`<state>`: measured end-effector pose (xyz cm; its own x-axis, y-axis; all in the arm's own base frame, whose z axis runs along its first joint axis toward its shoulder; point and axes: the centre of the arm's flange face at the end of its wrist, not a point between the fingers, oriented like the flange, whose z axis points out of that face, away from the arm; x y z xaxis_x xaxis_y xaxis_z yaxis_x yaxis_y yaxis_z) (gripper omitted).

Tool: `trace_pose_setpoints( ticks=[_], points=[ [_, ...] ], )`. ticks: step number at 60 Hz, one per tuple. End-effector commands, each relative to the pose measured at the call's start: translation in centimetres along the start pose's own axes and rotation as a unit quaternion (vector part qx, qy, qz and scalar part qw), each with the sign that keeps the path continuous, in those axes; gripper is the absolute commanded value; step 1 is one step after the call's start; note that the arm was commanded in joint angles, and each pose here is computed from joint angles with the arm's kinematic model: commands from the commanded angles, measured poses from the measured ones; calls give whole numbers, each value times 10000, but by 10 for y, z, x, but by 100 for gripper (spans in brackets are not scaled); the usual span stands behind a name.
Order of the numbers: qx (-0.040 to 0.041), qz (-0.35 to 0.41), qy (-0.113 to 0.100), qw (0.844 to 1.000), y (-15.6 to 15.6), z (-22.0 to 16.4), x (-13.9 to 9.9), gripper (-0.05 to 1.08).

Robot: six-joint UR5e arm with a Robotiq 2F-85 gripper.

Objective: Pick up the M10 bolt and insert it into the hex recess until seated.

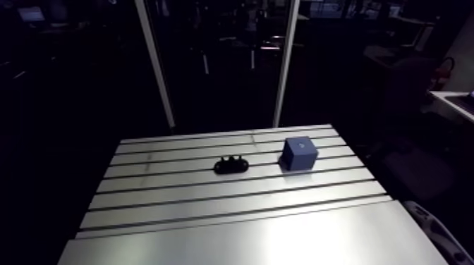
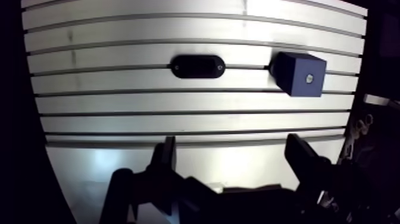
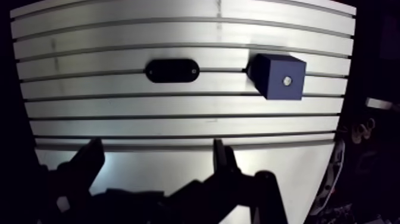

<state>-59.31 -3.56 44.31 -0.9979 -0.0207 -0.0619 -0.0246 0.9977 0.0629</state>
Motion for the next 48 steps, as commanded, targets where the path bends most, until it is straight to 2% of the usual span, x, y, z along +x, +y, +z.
trace_pose_setpoints(
  ticks=[1,15,25,35,48],
  points=[
    [-146,-301,427,9985,-113,-104,-72,1],
    [-150,-211,489,9985,-103,-114,-80,1],
    [-192,-201,506,9983,-91,-116,-78,1],
    [-133,-68,436,9989,-58,-108,-69,1],
    [-130,-74,403,9991,-58,-105,-66,1]
  ],
)
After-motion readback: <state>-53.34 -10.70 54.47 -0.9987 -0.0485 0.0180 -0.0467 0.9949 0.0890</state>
